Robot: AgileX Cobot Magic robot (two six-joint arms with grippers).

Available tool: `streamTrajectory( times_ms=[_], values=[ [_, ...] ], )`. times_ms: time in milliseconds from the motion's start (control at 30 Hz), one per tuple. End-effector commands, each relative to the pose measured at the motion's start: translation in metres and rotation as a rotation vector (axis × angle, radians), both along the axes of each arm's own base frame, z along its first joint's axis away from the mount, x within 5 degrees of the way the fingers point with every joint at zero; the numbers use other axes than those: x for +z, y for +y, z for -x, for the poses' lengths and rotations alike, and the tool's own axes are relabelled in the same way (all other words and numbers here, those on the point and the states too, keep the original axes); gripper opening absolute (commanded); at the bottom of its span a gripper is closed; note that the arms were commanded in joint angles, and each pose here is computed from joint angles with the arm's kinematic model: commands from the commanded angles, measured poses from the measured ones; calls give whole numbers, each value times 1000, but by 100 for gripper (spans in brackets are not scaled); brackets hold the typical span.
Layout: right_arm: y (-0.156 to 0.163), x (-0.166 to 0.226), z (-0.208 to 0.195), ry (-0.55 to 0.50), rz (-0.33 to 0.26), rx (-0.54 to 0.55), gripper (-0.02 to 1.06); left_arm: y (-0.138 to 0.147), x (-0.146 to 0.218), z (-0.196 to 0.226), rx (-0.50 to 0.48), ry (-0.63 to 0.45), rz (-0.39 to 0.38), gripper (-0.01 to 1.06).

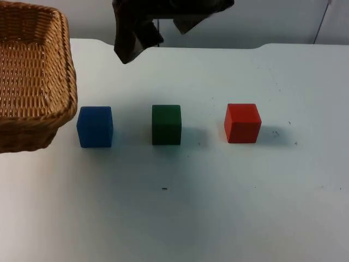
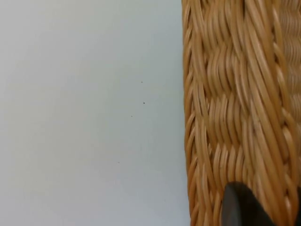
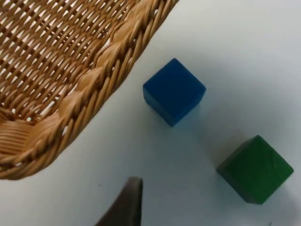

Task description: Pick up the basket with the left hand and place the blue cube into the basket with the right hand.

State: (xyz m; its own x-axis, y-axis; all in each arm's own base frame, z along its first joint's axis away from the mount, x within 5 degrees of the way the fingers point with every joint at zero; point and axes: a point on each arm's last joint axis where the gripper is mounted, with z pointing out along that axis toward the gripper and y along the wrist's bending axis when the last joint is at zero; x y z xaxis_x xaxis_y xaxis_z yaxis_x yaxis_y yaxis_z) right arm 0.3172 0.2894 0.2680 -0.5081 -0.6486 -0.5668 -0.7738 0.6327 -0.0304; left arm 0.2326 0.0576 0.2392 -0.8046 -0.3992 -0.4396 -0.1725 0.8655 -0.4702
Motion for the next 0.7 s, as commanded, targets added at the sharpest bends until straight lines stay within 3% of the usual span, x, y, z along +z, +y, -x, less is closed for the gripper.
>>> streamTrajectory(
  times_ms=[0,67,233,667],
  values=[
    [5,-2,-3,-26,-15,22,96,0,5,1,-11,-20,10,0],
    [10,-12,-8,-19,-5,25,96,2,2,3,-35,0,-27,0],
    [21,-23,-15,-6,-16,65,96,11,-7,6,-33,57,7,0],
    [36,-59,-25,-2,-24,160,93,22,4,2,-31,23,25,0]
  ],
)
